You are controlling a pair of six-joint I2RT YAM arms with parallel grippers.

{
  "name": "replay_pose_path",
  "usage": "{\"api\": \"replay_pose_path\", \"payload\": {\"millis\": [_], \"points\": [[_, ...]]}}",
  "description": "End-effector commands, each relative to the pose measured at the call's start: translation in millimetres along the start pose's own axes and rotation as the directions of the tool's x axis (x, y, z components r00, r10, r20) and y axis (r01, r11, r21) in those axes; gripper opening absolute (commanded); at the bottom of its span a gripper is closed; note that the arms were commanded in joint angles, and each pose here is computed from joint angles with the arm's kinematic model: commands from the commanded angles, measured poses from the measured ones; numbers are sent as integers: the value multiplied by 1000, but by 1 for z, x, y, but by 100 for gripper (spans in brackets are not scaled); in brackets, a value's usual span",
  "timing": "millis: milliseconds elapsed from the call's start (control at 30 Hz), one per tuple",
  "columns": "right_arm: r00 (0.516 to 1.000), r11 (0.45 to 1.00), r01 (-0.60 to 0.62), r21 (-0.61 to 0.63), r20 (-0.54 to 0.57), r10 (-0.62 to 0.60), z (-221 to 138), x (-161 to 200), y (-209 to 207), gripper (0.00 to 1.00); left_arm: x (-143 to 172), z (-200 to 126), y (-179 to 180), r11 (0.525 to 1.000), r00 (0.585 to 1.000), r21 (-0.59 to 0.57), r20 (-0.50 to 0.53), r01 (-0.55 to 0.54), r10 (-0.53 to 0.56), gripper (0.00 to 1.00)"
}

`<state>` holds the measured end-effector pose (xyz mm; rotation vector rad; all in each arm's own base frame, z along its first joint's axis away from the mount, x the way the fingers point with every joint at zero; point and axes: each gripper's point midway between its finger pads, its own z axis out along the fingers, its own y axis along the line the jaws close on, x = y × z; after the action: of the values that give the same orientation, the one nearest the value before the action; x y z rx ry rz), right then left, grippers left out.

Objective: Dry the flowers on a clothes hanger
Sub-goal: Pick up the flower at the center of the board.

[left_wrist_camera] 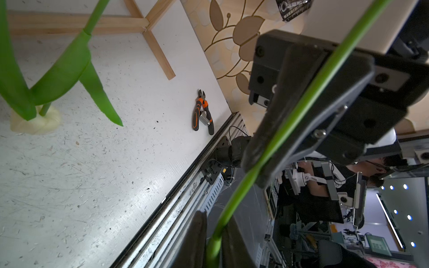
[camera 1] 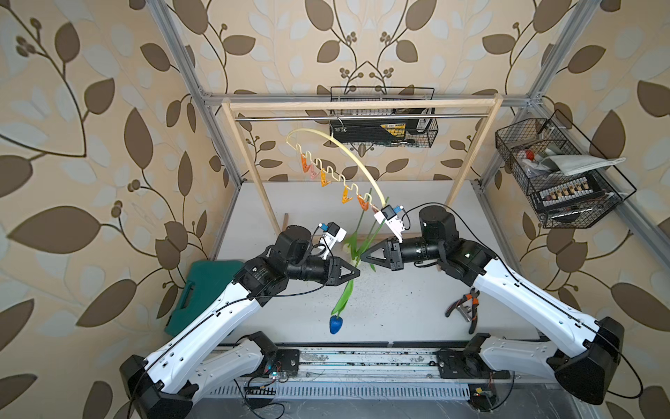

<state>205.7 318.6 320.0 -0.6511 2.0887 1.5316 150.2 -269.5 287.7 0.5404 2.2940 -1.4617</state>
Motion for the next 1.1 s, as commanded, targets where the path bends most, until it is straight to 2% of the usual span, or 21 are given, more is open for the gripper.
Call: {"api": "replay_pose_path", "payload": {"millis": [0, 33, 100, 233, 300, 400, 533, 567, 633, 667, 733, 867, 1067], "points": [[996, 1000, 1, -25, 85, 1, 0, -13, 4, 4, -12, -8, -11, 999, 998, 2, 55, -32, 31, 10], [992, 1000, -12, -22, 124, 14, -1, -16, 1, 11, -13, -10, -13, 999, 997, 1, 65, -33, 33, 9], [981, 999, -29, -14, 192, 31, -5, -19, -4, 15, -16, -14, -16, 999, 995, 7, 91, -38, 38, 6], [949, 999, -40, -31, 311, 47, -12, -26, -4, 29, -19, -24, -20, 999, 987, 5, 155, -50, 49, 2], [948, 999, -19, -47, 318, 33, -6, -20, 6, 37, -20, -29, -21, 998, 982, 1, 181, -58, 57, 1], [946, 998, -7, -59, 323, 26, -1, -18, 9, 39, -21, -34, -21, 998, 976, -5, 211, -57, 57, 1], [941, 995, 17, -95, 338, 16, -1, -22, 16, 68, -22, -31, -19, 999, 976, -7, 212, -53, 53, 1], [941, 995, 24, -101, 338, 12, -2, -23, 19, 73, -22, -30, -17, 999, 977, -11, 207, -47, 48, 1], [940, 994, 33, -100, 340, 3, -3, -25, 22, 73, -23, -28, -16, 999, 979, -10, 200, -45, 46, 1], [941, 995, 33, -97, 339, 2, -2, -26, 22, 70, -23, -27, -17, 999, 979, -8, 199, -46, 46, 1], [942, 995, 30, -96, 335, 4, 0, -28, 21, 59, -25, -28, -19, 999, 978, -2, 203, -49, 48, 1], [947, 995, 27, -97, 321, 5, 11, -28, 19, 46, -27, -29, -24, 999, 976, 14, 211, -51, 47, 1], [952, 993, 31, -114, 307, 5, 24, -29, 21, 43, -28, -26, -23, 999, 977, 18, 207, -43, 39, 1]]}}
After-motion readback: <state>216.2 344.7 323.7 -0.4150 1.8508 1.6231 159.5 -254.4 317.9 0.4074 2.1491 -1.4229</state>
